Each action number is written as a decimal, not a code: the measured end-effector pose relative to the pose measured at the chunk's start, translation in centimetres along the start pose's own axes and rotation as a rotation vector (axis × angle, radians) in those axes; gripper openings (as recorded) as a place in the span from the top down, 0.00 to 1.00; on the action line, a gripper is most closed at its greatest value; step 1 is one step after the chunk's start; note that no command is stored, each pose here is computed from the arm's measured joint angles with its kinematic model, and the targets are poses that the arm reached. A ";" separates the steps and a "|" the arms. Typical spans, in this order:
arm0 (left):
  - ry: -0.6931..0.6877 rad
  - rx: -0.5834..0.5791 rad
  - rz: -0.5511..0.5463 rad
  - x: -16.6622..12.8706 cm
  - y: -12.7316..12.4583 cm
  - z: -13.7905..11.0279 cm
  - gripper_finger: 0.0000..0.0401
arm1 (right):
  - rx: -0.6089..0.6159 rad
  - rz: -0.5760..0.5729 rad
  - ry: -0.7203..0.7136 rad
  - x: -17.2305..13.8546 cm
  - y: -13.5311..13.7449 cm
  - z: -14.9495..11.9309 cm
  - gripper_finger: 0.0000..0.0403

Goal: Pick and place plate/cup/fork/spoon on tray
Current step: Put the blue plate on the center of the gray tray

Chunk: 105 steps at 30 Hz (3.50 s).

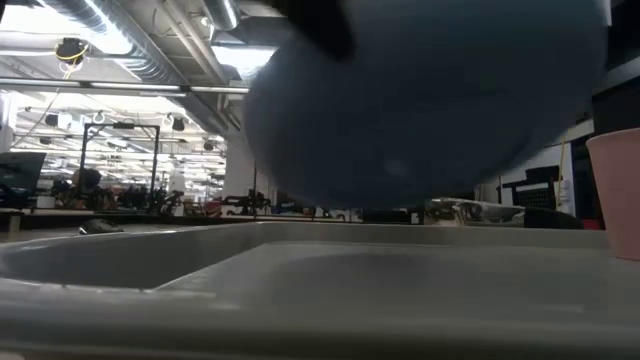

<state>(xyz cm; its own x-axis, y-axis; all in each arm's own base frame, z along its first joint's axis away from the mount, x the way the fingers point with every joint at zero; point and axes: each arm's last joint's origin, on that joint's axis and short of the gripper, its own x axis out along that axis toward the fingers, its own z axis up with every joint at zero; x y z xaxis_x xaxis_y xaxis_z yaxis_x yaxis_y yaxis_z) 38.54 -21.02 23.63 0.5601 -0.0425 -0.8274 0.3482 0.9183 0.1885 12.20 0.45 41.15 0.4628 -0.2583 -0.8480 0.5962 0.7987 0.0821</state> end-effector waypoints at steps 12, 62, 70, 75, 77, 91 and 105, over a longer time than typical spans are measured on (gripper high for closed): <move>0.010 0.055 -0.038 3.9 -2.1 0.8 0.92 | 0.000 0.000 0.000 0.0 0.0 0.0 0.71; 0.415 -0.242 -0.076 4.2 6.9 -5.1 0.90 | -0.047 -0.001 -0.001 0.0 0.0 0.0 0.71; 0.386 -0.226 -0.130 4.1 5.5 -4.7 0.90 | -0.052 -0.001 -0.001 0.0 0.0 0.0 0.71; 0.370 -0.213 -0.140 5.4 5.1 -4.7 0.90 | -0.052 -0.001 0.000 0.0 0.0 0.0 0.71; 0.389 -0.204 -0.137 5.6 5.1 -5.0 0.90 | -0.053 0.000 -0.001 0.0 0.0 0.0 0.71; 0.330 -0.210 -0.141 5.6 5.4 -4.3 0.90 | -0.053 -0.001 0.000 0.0 0.0 0.0 0.71; 0.369 -0.179 -0.113 3.8 6.0 -3.6 0.90 | -0.050 0.000 0.000 0.0 0.0 0.0 0.71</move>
<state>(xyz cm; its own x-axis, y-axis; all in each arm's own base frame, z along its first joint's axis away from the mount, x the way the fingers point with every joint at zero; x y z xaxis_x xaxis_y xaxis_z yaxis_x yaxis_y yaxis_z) 40.03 -14.27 19.75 0.2076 -0.0326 -0.9777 0.2378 0.9711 0.0181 12.20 0.45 41.15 0.4627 -0.2585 -0.8480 0.5624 0.8250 0.0554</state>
